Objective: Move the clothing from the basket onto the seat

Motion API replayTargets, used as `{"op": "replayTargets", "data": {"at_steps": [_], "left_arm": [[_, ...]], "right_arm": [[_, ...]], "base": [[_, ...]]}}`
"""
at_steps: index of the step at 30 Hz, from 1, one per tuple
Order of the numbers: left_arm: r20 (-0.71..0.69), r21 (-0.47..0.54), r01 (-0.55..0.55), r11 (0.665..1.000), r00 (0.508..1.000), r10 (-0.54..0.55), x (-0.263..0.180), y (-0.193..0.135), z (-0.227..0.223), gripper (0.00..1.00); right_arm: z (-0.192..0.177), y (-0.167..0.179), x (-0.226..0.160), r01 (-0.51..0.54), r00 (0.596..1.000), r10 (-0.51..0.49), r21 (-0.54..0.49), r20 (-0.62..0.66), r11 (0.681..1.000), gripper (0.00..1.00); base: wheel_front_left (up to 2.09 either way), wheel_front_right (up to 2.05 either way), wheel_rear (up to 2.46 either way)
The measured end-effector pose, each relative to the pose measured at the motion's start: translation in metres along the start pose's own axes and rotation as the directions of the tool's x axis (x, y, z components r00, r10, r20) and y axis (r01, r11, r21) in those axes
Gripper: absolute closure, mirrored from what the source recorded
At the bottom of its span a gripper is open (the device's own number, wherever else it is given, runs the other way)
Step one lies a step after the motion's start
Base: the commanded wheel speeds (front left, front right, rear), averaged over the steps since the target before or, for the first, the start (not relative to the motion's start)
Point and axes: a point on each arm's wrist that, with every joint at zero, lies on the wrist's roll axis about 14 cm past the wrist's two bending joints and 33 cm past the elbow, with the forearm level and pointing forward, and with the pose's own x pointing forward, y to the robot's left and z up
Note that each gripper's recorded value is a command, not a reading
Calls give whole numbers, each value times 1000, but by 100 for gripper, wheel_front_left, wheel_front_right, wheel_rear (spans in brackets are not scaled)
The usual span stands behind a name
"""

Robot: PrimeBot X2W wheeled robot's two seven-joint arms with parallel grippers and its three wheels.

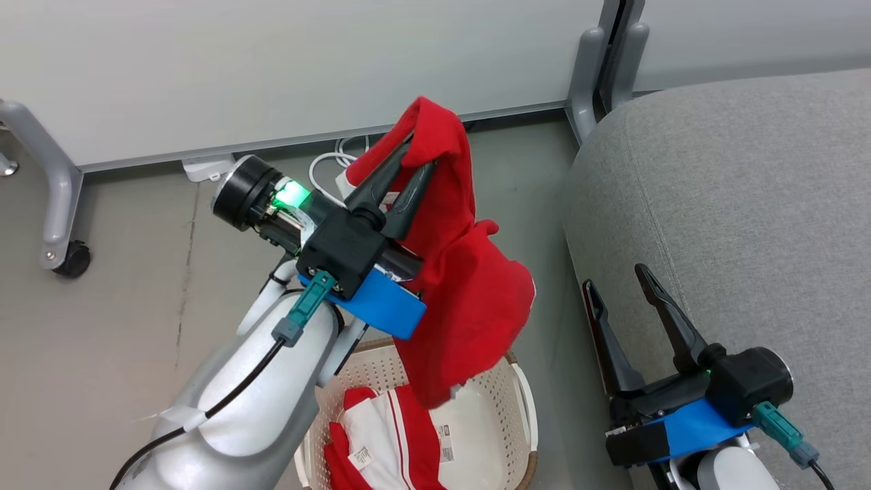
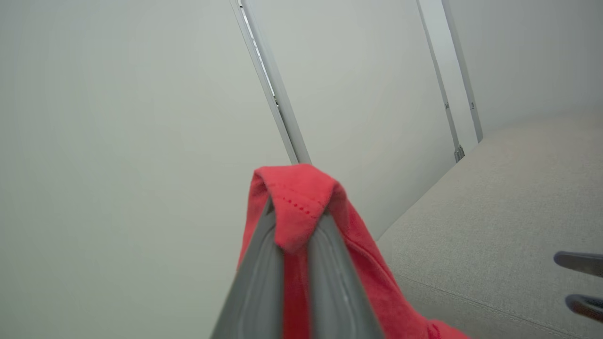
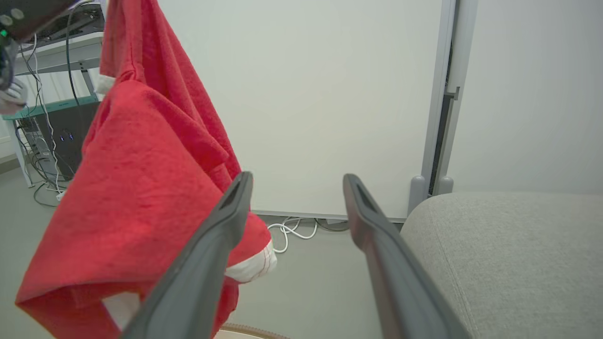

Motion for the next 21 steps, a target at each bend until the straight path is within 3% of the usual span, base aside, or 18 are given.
{"op": "replayTargets", "data": {"at_steps": [8, 21], "left_arm": [[47, 29, 14, 999, 999, -16, 2, -2, 21, 100], [41, 32, 44, 999, 998, -45, -3, -16, 25, 100]], "right_arm": [[16, 8, -3, -20, 999, 20, 2, 45, 1000, 0], [50, 66, 19, -226, 961, 242, -125, 131, 966, 0]], "base": [[0, 0, 0], [0, 0, 0]]}}
